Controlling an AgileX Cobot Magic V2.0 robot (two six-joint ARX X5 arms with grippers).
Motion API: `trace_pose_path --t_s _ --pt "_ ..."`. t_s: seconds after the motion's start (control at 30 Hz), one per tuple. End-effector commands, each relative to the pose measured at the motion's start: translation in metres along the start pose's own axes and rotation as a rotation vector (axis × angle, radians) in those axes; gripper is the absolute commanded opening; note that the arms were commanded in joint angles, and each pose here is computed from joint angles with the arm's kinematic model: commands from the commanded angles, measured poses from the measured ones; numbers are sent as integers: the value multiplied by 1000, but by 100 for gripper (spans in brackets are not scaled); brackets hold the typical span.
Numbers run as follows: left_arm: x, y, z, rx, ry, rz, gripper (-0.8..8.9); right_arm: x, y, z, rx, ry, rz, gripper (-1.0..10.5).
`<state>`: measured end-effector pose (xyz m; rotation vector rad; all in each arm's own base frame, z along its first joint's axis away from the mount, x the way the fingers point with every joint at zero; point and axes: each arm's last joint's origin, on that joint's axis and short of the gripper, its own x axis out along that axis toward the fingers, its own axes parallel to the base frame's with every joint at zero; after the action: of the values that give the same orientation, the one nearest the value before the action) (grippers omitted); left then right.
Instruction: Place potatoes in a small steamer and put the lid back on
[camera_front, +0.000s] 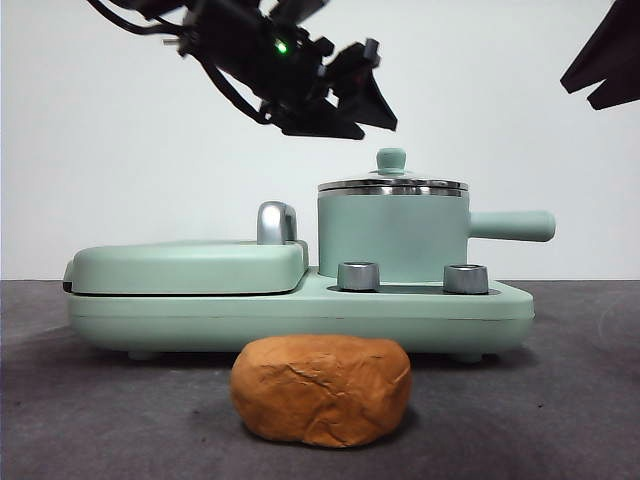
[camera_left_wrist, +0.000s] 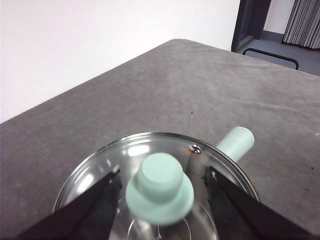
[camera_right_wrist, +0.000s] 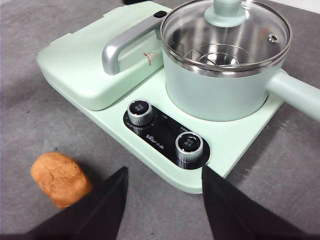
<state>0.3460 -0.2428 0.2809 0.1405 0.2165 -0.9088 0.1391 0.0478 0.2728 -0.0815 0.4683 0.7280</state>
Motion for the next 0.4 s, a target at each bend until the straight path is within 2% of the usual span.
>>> trace_pose_path --t_s 0.03,0.4 --pt "16 -1 2 0 -13 -11 276 -2 1 6 -3 -22 0 236" --pt "39 -2 -8 -2 5 -27 275 -2 1 6 -3 -22 0 236"
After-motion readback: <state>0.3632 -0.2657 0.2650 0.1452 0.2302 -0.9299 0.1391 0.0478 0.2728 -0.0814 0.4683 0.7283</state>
